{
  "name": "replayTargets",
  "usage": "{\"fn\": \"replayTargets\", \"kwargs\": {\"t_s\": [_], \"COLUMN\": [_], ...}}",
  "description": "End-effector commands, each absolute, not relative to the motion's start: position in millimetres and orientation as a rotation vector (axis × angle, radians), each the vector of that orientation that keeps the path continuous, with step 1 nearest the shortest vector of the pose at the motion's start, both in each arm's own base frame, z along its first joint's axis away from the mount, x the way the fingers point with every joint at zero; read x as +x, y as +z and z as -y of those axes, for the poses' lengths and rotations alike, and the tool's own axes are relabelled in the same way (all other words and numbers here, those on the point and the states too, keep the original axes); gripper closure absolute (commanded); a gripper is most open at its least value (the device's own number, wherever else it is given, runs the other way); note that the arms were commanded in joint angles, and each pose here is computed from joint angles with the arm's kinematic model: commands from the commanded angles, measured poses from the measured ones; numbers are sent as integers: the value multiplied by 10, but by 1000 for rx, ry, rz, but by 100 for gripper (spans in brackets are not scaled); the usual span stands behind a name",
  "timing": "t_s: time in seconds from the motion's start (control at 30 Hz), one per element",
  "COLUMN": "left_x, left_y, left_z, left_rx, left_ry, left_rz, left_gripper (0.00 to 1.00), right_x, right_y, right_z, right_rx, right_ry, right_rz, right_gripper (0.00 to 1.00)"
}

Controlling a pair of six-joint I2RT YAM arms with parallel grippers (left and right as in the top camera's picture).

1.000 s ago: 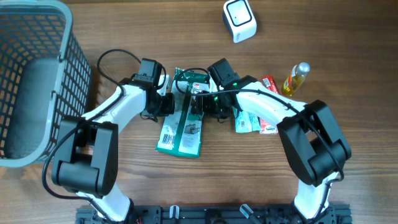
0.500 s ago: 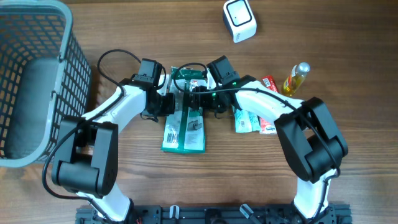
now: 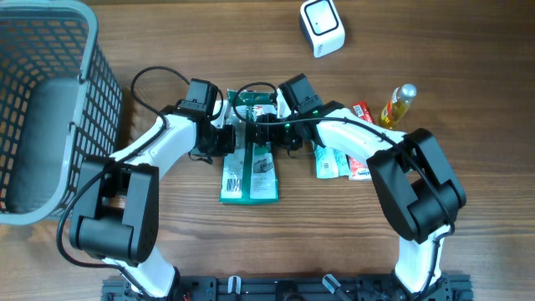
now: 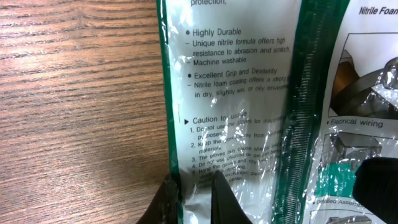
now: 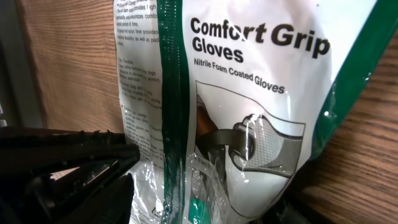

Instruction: Scan the item barcode

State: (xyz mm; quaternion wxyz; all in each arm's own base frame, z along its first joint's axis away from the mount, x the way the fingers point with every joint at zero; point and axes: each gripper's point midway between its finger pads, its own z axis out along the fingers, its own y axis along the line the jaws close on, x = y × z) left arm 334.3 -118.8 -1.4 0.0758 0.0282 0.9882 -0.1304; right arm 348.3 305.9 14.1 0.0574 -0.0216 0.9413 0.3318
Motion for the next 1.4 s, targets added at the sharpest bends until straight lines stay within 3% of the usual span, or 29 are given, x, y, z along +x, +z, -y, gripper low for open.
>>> {"fn": "replayTargets", "kwargs": {"t_s": [0.0, 0.53, 0.7, 0.77, 0.83, 1.1, 1.37], "left_x": [3012, 3013, 3013, 3014, 3015, 3083, 3883], "left_y": [-380, -380, -380, -380, -381, -315, 649], "left_z": [1140, 1140, 1139, 1139, 1135, 1129, 871], "left_rx": [102, 102, 102, 102, 103, 94, -11], "left_ry": [-358, -357, -357, -357, -353, -356, -321], "left_rz": [-3097, -3097, -3097, -3097, -3097, -3081, -2791], "left_gripper": [94, 94, 93, 94, 93, 95, 93], "right_x": [3379, 3322, 3317, 3341, 3336, 3335, 3335], "right_y": [-208, -336, -359, -367, -381, -383, -380], "right_z": [-2977, -3017, -3071, -3019, -2978, -2958, -2959], "right_rx": [-55, -17, -18, 2, 12, -38, -39], "right_ry": [928, 985, 1133, 1127, 1118, 1110, 1111], "right_rz": [-2930, -2935, -2925, -2929, -2941, -2934, -2933], "right_gripper": [34, 35, 75, 78, 96, 96, 96]}}
